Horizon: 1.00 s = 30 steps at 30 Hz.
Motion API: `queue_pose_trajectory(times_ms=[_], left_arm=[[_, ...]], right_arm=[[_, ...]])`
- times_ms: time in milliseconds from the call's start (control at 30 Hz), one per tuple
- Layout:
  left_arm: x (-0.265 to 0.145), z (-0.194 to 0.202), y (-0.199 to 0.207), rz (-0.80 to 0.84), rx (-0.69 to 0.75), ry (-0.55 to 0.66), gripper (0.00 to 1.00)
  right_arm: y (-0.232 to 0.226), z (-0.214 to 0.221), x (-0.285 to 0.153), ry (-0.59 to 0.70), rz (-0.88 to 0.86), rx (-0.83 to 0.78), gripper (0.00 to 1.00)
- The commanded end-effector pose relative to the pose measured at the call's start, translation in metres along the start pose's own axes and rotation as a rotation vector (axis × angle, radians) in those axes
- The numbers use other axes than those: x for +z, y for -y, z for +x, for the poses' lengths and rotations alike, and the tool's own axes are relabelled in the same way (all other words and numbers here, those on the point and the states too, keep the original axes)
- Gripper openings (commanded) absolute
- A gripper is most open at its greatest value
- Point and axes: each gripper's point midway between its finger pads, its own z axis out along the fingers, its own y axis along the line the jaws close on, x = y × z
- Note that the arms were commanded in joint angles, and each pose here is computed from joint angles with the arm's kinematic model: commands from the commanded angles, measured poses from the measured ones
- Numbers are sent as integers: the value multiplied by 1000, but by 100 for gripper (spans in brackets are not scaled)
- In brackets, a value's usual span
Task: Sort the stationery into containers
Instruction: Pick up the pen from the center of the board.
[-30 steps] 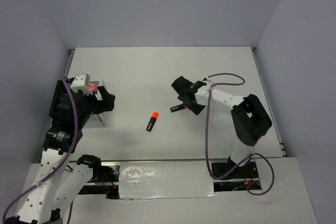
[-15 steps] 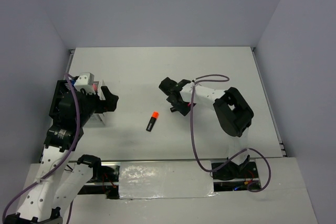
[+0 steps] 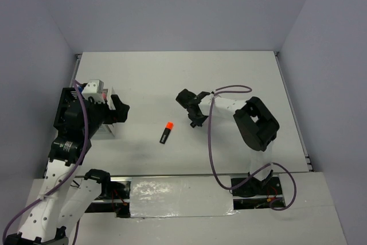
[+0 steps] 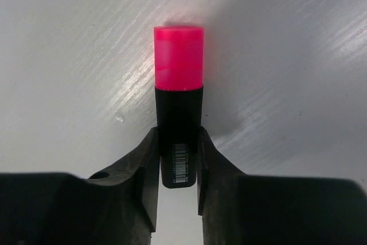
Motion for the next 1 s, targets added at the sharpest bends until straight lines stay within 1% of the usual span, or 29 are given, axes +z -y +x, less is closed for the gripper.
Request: queue_pose_trajectory(times_ms=[0,33,67,100,133,167,200,233,267,300,333,367,400,433,467,500,533,567,600,633,767,867,967], left_arm=[[-2,-14,-1,-19,7,46,99],[-1,-13,-4,-38,-1,37,99],[1,-11,-4,-39,-10,27,99],[6,-8,-3,-32,-15,3,99],[7,-5,7,19,-25,-20,99],[12,-2,15,58,-52,-45,99],[13,0,24,104,-74,-59,99],[13,11,43,213,-108,-104,99],[11,13,56,272,-183,-119,99],[12,3,70,353,-211,-79,99],[12,12,79,408,-255,-99,99],[4,9,96,491,-326,-110,99],[0,0,112,567,-328,-74,99],[-2,0,120,587,-351,-76,99],[2,-4,121,553,-390,-64,99],[3,-4,126,542,-398,-65,99],[-1,1,138,550,-399,-98,99],[5,8,140,511,-429,-131,99],[9,13,141,466,-441,-140,99],[11,20,141,431,-475,-173,98],[16,34,152,410,-501,-200,97],[15,36,158,424,-515,-194,96],[16,40,157,411,-518,-201,92]], right_arm=[[16,25,14,-68,-48,-14,0],[11,25,10,-59,-125,-112,0],[2,25,6,-61,-207,-166,0],[-13,22,-6,-21,-371,-305,0],[-21,25,-15,-4,-467,-393,0],[-45,29,-36,6,-639,-447,0],[-33,33,-46,27,-711,-536,0],[-28,34,-55,75,-775,-665,0],[-33,37,-73,111,-874,-698,0],[-18,41,-89,111,-955,-753,0],[-13,40,-99,150,-1003,-812,0],[-8,46,-111,156,-1049,-851,0],[-4,41,-133,191,-1111,-864,0],[-2,44,-147,212,-1158,-916,0],[1,51,-178,232,-1245,-951,0],[3,55,-192,251,-1275,-975,0],[2,47,-200,311,-1257,-974,0],[5,49,-207,325,-1253,-989,0],[3,48,-228,355,-1274,-973,0],[2,42,-232,392,-1239,-956,0],[-4,42,-262,426,-1236,-964,0],[-7,47,-270,434,-1222,-977,0],[-10,49,-289,440,-1271,-968,0]])
